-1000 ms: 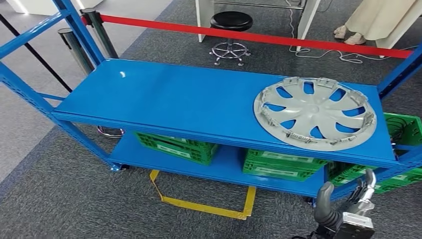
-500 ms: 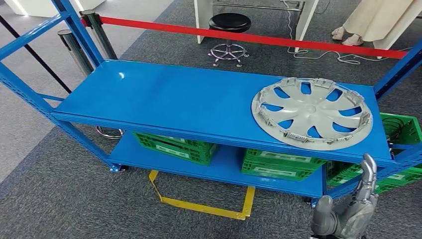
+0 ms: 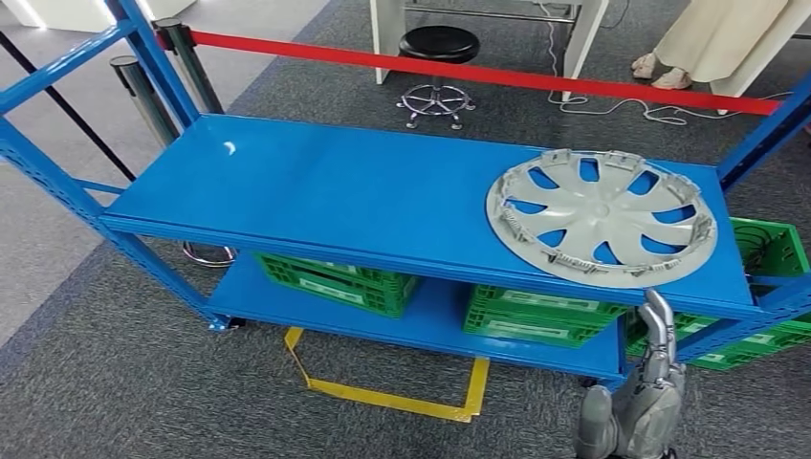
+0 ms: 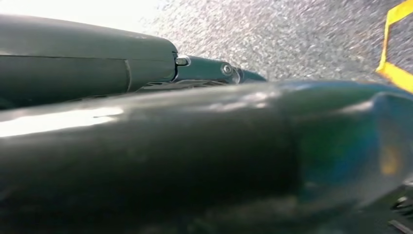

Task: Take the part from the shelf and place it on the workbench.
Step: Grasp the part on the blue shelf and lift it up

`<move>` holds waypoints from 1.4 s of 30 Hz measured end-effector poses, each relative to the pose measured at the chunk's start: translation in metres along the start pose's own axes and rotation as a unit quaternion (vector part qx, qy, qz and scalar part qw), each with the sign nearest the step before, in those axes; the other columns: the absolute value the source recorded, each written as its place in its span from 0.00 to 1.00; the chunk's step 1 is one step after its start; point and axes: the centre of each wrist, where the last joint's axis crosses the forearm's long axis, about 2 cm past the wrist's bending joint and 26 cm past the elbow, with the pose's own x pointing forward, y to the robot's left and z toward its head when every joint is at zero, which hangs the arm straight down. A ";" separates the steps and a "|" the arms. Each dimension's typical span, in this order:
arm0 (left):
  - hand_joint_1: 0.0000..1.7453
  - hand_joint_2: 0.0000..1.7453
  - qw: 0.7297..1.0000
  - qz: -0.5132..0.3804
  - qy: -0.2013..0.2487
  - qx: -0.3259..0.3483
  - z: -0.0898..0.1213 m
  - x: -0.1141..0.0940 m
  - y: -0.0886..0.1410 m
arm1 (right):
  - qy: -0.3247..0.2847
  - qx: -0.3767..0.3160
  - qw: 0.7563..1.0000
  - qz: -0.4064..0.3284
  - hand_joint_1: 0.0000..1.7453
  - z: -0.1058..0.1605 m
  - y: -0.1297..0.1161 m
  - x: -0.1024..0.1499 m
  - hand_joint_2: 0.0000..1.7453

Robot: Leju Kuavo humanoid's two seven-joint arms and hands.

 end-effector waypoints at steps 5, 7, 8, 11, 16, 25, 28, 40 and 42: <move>0.00 0.00 1.000 -0.002 -0.001 -0.003 0.000 0.001 0.000 | -0.002 0.006 1.000 -0.014 0.00 -0.002 0.001 0.000 0.00; 0.00 0.00 1.000 -0.004 -0.001 -0.004 0.000 0.001 0.000 | -0.002 0.008 1.000 -0.017 0.00 -0.001 0.001 0.000 0.00; 0.00 0.00 1.000 -0.006 -0.001 -0.004 0.000 0.001 0.000 | -0.001 0.008 1.000 -0.018 0.00 -0.001 0.001 0.000 0.00; 0.00 0.00 1.000 -0.009 -0.002 -0.005 0.000 0.003 -0.001 | 0.002 0.010 1.000 -0.021 0.00 0.001 -0.001 -0.001 0.00; 0.00 0.00 1.000 -0.013 -0.005 -0.011 -0.001 0.005 -0.001 | 0.003 0.014 1.000 -0.028 0.00 0.003 -0.002 -0.001 0.00; 0.00 0.00 1.000 -0.021 -0.008 -0.019 -0.001 0.006 -0.001 | 0.002 0.019 0.999 -0.030 0.00 0.004 -0.002 -0.002 0.00; 0.00 0.00 0.999 -0.025 -0.009 -0.022 -0.001 0.007 0.000 | -0.001 0.023 0.999 -0.033 0.00 0.005 -0.001 -0.001 0.00; 0.00 0.00 0.999 -0.030 -0.011 -0.022 -0.002 0.007 0.001 | -0.009 0.031 0.999 -0.035 0.00 0.004 -0.001 -0.002 0.00; 0.00 0.00 0.999 -0.031 -0.011 -0.023 -0.002 0.008 0.001 | -0.011 0.031 0.999 -0.034 0.00 0.004 -0.001 -0.002 0.00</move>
